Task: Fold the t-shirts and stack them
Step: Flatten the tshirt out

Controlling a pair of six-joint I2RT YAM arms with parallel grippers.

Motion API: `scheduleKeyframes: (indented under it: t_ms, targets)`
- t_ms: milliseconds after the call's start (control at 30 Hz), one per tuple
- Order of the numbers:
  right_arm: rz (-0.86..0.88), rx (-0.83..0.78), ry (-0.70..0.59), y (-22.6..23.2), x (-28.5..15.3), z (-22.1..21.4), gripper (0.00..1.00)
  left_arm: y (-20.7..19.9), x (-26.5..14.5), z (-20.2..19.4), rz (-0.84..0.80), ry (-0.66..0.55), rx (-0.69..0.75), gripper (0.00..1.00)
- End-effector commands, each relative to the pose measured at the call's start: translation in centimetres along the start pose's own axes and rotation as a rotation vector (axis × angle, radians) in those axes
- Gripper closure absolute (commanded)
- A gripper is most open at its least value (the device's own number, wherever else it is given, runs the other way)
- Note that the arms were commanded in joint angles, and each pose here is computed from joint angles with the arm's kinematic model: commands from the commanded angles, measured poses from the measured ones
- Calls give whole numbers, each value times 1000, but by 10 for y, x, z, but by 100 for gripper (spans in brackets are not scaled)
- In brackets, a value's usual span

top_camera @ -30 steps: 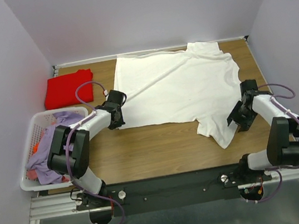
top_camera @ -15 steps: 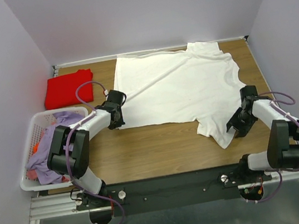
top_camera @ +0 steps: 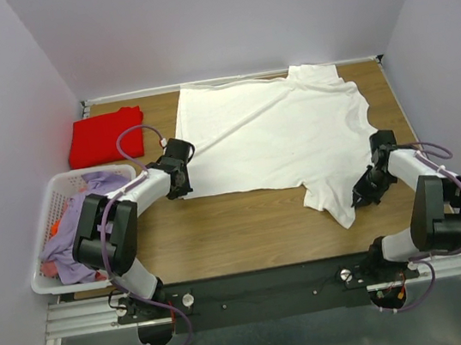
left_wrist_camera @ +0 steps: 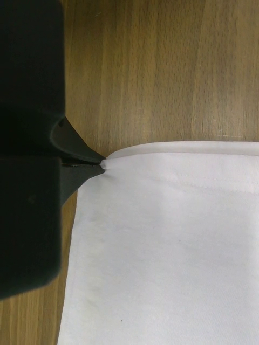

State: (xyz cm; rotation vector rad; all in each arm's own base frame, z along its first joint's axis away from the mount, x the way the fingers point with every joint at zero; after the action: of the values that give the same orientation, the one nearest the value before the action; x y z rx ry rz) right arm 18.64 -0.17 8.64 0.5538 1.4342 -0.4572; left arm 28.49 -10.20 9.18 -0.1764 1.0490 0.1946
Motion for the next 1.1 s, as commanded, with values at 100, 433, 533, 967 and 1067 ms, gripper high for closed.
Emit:
scheduleKeyframes:
  t_ms: [100,433,533,967,1067]
  targets:
    - [-41,4,-4,-2,24,6,99,1,-8,3,-23,-20,-6,100]
    - [-15,-38,-443,35,-64,108,100,-11,-25,84,-55,-151,-100,100]
    - [-12,-51,-610,49,-110,146,100,-23,-41,135,-68,-235,-125,100]
    - [-49,-28,-1289,46,-342,183,100,-44,-205,265,-265,-672,-227,100]
    - [-105,17,-1427,26,-389,162,100,-23,-264,265,-287,-834,-304,100]
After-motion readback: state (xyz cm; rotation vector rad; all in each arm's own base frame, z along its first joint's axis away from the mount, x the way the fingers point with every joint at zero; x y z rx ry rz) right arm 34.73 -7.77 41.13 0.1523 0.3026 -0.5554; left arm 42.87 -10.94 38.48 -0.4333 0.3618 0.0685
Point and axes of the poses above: each gripper's point midway between its finger pads, its own x axis out along the fingers, its own y axis along the line the jaws close on, z = x × y, the point moved 8 cm from there along -x, back along the fingers, and after that the axes turned 12 degrees about -x, right-handed, at the moved point
